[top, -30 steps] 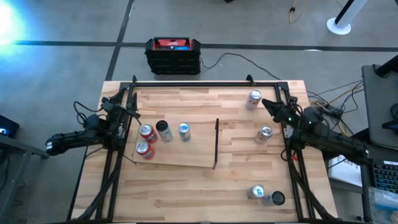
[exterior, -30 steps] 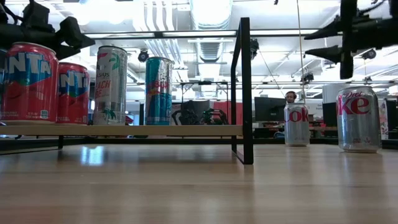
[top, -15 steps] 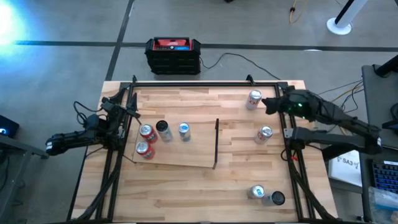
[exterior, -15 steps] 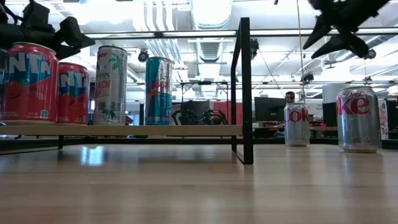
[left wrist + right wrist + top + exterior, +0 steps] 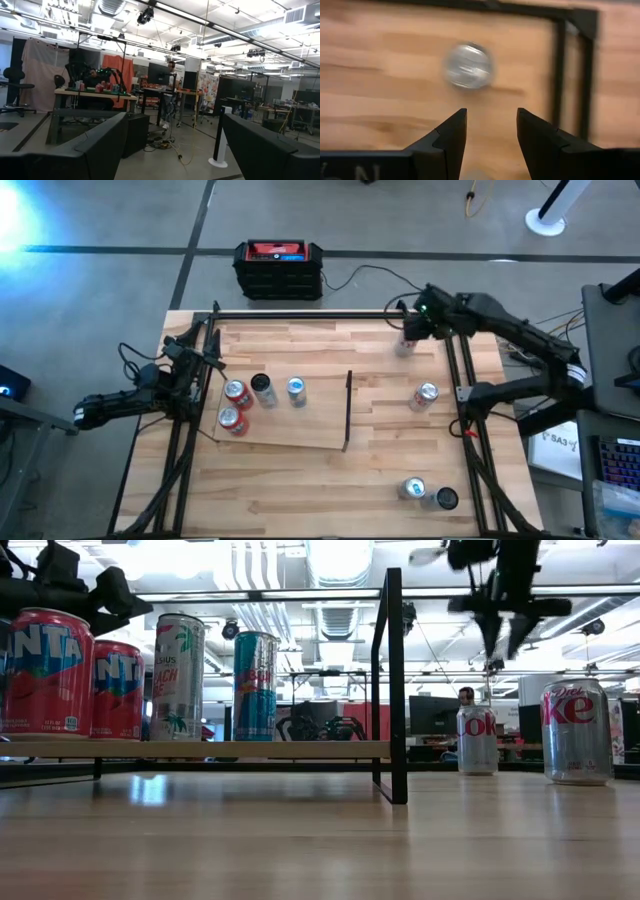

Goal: Place canned beverage on shelf
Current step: Put the top silver soda can on the shelf

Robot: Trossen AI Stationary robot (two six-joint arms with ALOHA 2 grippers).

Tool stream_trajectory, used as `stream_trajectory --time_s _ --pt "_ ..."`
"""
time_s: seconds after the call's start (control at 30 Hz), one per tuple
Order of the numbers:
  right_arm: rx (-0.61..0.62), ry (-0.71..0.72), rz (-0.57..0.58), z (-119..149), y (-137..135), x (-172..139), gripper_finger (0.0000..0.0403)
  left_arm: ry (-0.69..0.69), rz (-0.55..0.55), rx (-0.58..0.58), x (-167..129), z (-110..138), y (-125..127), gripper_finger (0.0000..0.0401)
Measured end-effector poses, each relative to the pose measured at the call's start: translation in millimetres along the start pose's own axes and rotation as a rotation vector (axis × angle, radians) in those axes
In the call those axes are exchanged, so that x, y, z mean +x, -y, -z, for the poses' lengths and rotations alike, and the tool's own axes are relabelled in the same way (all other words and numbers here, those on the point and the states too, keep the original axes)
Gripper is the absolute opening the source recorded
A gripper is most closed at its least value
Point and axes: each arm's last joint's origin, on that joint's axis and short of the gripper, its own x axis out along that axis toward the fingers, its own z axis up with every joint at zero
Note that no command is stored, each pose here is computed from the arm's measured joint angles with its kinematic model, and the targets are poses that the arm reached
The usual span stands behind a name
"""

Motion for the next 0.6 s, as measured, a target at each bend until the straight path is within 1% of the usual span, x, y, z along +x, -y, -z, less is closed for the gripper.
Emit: stream_trajectory --time_s 0.03,0.1,0.23,0.4,0.6 --pt "0.002 -0.033 0.041 -3 2 2 0.0157 0.000 0.000 0.001 0 0 0 0.0311" --pt "0.004 -0.050 0.063 -9 1 3 0.0157 -0.001 0.000 0.001 0 0 0 0.0311" --pt "0.012 -0.063 0.049 -14 4 2 0.0157 -0.001 0.000 0.001 0 0 0 0.0311" --pt "-0.005 -0.095 0.020 -12 1 10 0.0157 -0.001 0.000 0.001 0 0 0 0.0311" --pt "0.013 -0.093 0.036 -14 -2 15 0.0157 0.000 0.000 0.001 0 0 0 0.0311"
